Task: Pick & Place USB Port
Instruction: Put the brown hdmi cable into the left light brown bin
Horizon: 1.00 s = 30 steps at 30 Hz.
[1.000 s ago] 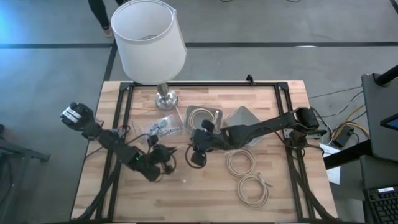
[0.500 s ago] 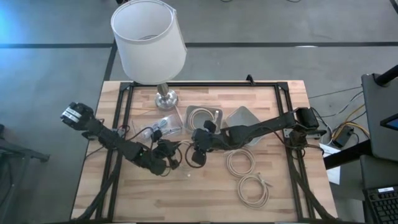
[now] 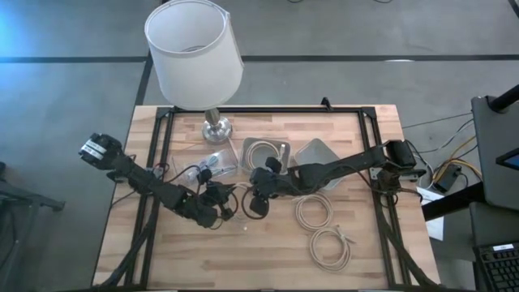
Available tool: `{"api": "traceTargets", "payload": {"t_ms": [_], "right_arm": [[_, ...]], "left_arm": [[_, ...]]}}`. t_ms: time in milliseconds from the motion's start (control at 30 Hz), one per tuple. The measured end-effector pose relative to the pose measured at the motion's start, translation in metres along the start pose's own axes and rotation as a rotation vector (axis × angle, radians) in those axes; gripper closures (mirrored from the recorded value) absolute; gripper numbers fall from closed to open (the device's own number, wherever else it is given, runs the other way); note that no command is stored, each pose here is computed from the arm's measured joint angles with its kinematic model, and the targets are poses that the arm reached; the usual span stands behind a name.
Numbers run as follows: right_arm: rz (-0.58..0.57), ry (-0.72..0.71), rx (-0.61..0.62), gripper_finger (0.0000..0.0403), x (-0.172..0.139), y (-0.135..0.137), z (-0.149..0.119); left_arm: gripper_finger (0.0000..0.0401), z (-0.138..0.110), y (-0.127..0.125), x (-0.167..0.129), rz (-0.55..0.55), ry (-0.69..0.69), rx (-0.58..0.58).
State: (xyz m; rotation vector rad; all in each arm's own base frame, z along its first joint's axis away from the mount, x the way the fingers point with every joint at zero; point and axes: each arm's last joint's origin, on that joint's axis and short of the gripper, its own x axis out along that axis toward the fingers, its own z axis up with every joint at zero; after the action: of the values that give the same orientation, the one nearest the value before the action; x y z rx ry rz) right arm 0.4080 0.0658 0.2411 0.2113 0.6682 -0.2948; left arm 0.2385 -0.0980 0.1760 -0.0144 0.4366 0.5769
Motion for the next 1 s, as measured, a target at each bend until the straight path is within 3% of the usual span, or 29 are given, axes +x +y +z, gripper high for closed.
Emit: {"api": "traceTargets", "payload": {"t_ms": [467, 1000], "right_arm": [[-0.004, 0.003, -0.026, 0.0286, 0.001, -0.001, 0.0], [-0.024, 0.034, -0.044, 0.0308, 0.007, -0.007, -0.01]], "left_arm": [[0.0378, 0.001, 0.006, 0.005, 0.059, -0.005, -0.004], [0.0378, 0.024, -0.002, 0.003, 0.064, -0.067, -0.034]]}}
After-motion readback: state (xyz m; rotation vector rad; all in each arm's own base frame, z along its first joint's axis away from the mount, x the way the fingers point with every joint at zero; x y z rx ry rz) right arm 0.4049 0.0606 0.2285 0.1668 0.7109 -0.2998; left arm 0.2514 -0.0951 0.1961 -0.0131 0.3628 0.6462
